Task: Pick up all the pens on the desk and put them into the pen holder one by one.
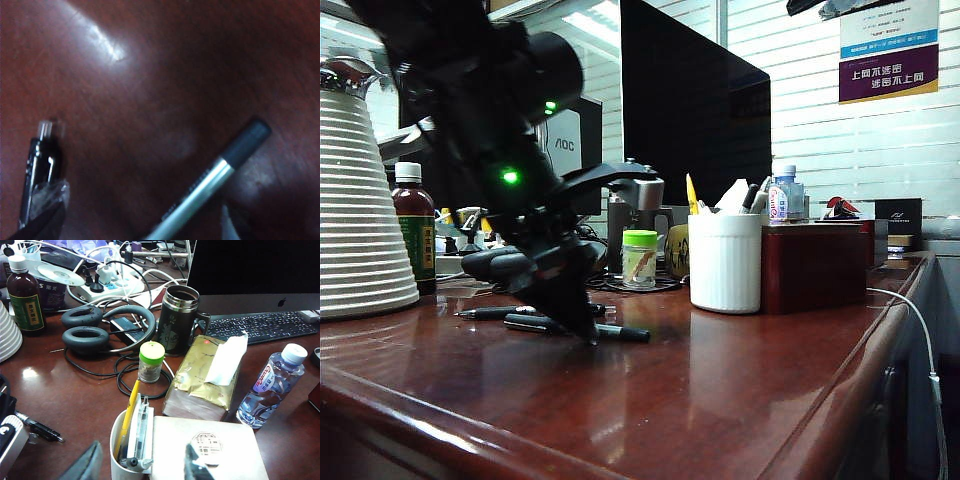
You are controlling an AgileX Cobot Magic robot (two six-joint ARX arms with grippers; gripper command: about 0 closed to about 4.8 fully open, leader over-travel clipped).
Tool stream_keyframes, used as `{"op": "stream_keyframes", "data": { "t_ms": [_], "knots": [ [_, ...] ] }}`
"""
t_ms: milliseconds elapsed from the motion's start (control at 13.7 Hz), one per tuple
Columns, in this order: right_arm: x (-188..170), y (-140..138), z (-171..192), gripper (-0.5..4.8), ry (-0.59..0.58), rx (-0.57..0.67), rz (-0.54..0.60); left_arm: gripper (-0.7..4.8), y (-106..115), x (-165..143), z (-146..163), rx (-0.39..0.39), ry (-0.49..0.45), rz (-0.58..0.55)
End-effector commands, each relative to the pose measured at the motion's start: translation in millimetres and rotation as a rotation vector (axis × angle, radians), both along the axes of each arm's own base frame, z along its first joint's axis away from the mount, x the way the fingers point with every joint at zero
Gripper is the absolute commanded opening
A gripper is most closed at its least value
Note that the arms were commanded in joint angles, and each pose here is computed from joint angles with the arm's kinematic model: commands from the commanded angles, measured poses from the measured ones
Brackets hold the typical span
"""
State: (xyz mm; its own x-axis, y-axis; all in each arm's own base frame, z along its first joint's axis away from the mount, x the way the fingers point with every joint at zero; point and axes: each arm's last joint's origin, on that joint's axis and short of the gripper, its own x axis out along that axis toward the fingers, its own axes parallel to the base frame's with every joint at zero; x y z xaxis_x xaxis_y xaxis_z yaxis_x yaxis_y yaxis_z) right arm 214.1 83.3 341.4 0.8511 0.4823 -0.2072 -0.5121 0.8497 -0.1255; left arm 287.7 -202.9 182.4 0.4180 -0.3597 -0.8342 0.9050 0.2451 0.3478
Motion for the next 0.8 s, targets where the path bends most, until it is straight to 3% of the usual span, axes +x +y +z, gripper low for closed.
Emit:
{"op": "stream_keyframes", "data": {
  "t_ms": [73,146,218,364,437,655,801],
  "knots": [
    [1.1,-4.7,3.2,2.17,-0.023,0.007,-0.016,4.02,5.8,-7.9,-15.5,0.099,0.114,0.009],
    [1.3,-5.2,3.5,2.16,-0.026,0.008,-0.018,3.93,7.2,-9.6,-16.4,0.113,0.134,0.009],
    [1.4,-5.2,4.3,2.16,-0.032,0.010,-0.018,3.43,8.3,-11.3,-17.3,0.125,0.155,0.017],
    [1.7,-5.1,5.6,2.16,-0.046,0.015,-0.018,0.34,10.2,-12.2,-18.0,0.144,0.168,0.097],
    [1.7,-5.1,6.1,2.16,-0.050,0.017,-0.018,-0.06,10.8,-13.2,-18.4,0.148,0.181,0.104],
    [1.7,-5.1,6.3,2.16,-0.048,0.025,-0.020,-0.06,10.8,-12.5,-16.6,0.156,0.167,0.112],
    [1.6,-5.1,6.4,2.16,-0.048,0.025,-0.020,-0.06,2.8,-4.8,26.2,0.009,0.051,0.218]
  ]
}}
